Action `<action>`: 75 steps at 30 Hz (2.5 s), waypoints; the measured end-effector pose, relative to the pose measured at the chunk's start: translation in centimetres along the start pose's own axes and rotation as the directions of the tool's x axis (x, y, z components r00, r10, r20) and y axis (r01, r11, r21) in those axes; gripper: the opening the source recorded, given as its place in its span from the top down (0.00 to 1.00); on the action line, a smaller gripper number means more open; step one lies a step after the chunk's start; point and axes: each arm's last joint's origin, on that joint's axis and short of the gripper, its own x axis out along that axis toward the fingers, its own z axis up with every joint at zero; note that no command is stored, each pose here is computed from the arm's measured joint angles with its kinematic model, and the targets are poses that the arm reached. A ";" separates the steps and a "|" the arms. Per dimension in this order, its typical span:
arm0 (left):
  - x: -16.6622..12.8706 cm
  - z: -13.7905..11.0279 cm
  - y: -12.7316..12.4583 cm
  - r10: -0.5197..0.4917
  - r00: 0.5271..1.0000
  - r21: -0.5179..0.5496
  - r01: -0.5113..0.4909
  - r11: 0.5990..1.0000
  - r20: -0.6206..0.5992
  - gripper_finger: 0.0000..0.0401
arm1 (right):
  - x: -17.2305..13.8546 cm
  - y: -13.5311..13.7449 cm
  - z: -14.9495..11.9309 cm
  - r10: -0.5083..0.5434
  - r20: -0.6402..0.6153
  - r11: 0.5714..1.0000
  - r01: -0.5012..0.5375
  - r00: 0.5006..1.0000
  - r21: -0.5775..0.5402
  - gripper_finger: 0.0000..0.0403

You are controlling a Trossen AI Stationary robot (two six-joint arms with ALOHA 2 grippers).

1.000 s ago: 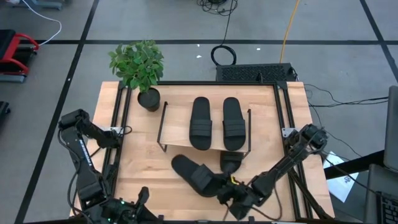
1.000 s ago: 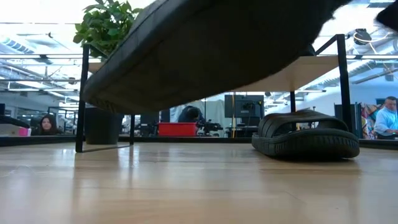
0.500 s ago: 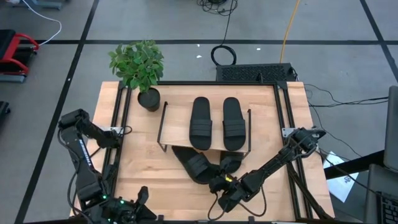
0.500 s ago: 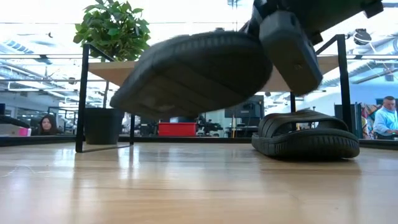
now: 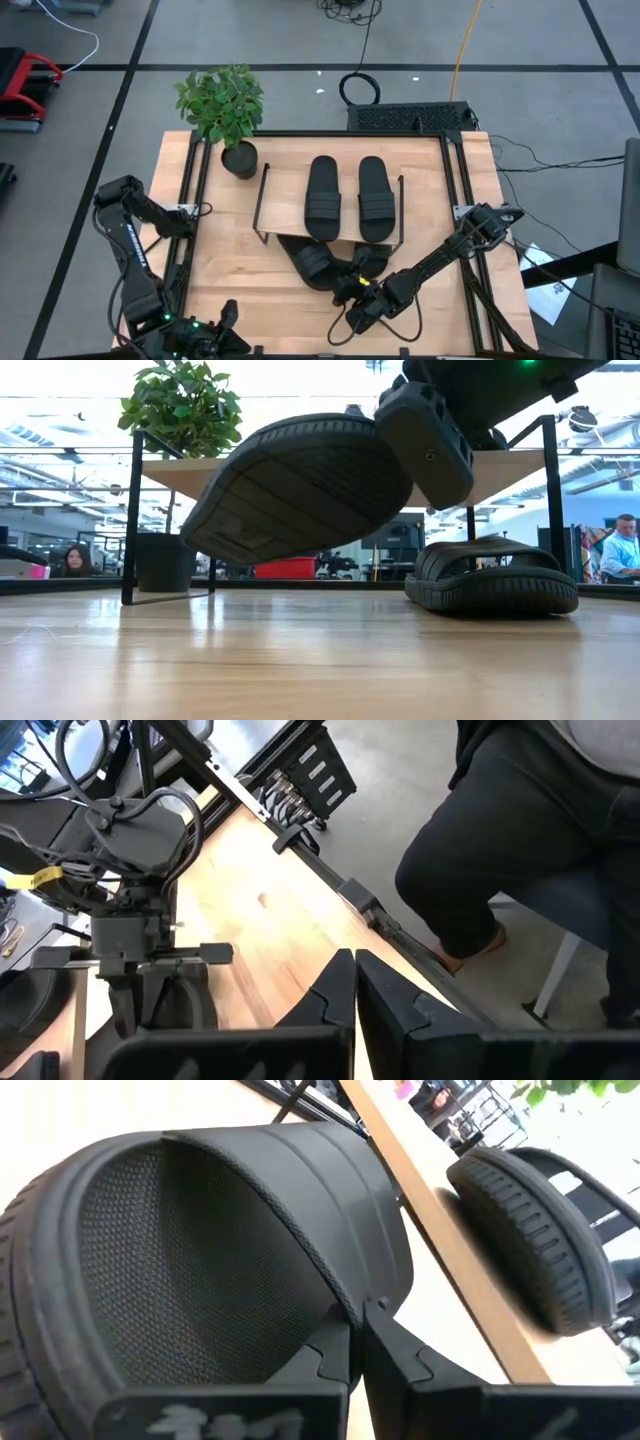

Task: Pick and place slides into the shelf
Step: Put the black slide under the shelf

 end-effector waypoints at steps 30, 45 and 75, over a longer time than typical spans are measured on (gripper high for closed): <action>-0.1 -0.1 -0.2 -0.012 1.000 -0.047 0.011 0.999 -0.005 0.97 | 4.2 1.4 -2.5 0.118 -0.142 0.993 -0.118 0.983 0.010 0.88; -0.1 -0.1 -0.2 -0.013 1.000 -0.094 0.013 0.995 -0.005 1.00 | 2.3 1.3 -1.4 0.188 -0.097 0.982 -0.190 0.977 -0.011 0.59; 14.1 -13.1 3.1 0.378 0.920 -0.687 -0.341 0.641 -0.104 1.00 | -8.5 -9.5 5.1 0.114 0.176 0.993 -0.107 0.978 -0.048 0.99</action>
